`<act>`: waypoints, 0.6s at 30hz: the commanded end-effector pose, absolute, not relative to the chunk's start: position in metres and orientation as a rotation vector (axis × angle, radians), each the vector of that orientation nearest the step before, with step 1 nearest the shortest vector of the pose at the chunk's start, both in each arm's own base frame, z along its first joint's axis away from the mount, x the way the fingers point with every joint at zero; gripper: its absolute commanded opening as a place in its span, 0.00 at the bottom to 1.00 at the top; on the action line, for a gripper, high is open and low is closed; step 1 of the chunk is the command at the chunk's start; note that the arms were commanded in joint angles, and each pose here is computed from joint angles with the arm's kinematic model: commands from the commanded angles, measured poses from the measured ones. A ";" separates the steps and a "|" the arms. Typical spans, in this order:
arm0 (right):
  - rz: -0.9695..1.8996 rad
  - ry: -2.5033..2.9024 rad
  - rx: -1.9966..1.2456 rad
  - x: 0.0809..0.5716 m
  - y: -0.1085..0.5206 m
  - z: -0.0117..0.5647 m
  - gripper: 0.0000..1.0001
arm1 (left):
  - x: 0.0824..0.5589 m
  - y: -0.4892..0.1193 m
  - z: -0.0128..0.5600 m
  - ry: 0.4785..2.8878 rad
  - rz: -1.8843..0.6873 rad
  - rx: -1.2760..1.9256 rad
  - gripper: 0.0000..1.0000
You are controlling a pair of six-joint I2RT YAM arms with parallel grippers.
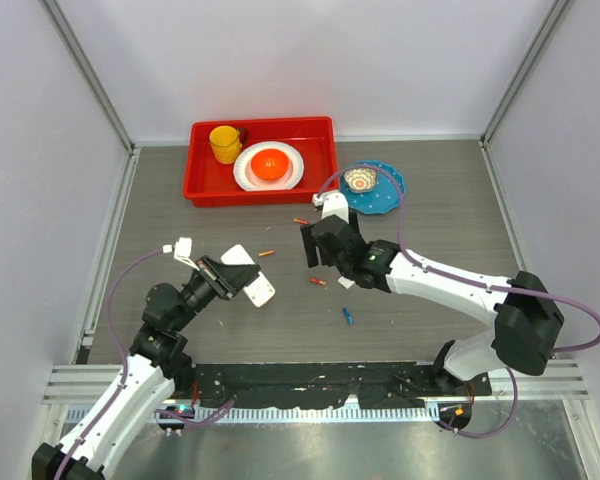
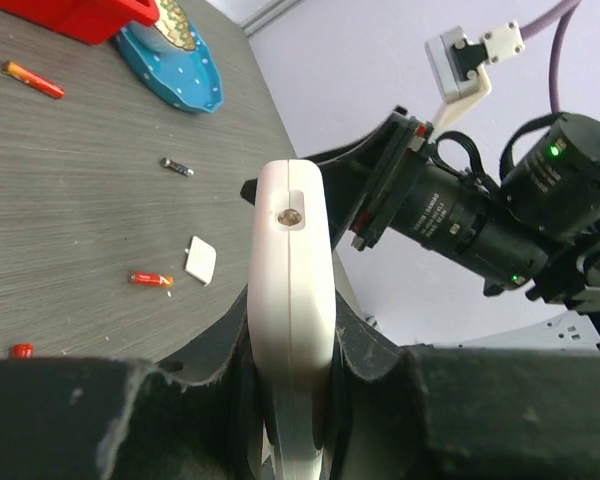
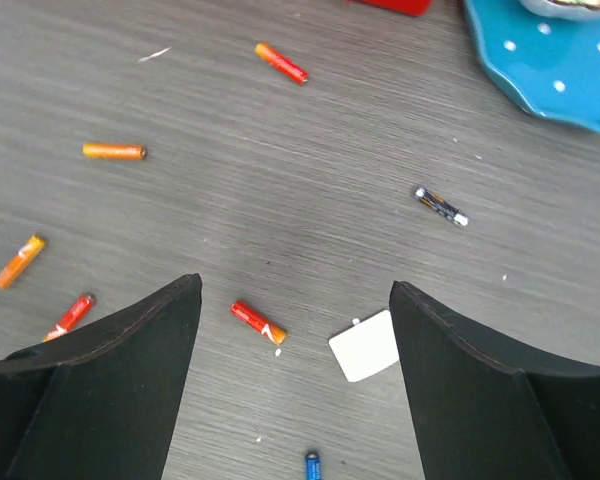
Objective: Load the batteries into the remote control
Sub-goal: Pick up the battery from the center of the board.
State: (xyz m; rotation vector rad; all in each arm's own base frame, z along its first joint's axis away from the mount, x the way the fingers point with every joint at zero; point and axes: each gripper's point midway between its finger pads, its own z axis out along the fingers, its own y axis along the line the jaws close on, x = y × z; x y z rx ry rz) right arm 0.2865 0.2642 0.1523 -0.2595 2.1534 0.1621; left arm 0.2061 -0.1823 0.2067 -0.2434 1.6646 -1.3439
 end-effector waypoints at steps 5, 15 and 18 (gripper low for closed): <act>0.314 2.057 -0.884 0.264 0.302 0.146 0.71 | 0.185 -0.201 0.223 1.612 -1.499 -0.058 0.00; 0.397 2.060 -1.161 0.239 0.313 0.097 0.63 | 0.182 -0.195 0.221 1.603 -1.473 -0.091 0.00; 0.352 2.096 -1.178 0.243 0.312 0.077 0.56 | 0.182 -0.194 0.219 1.606 -1.473 -0.092 0.00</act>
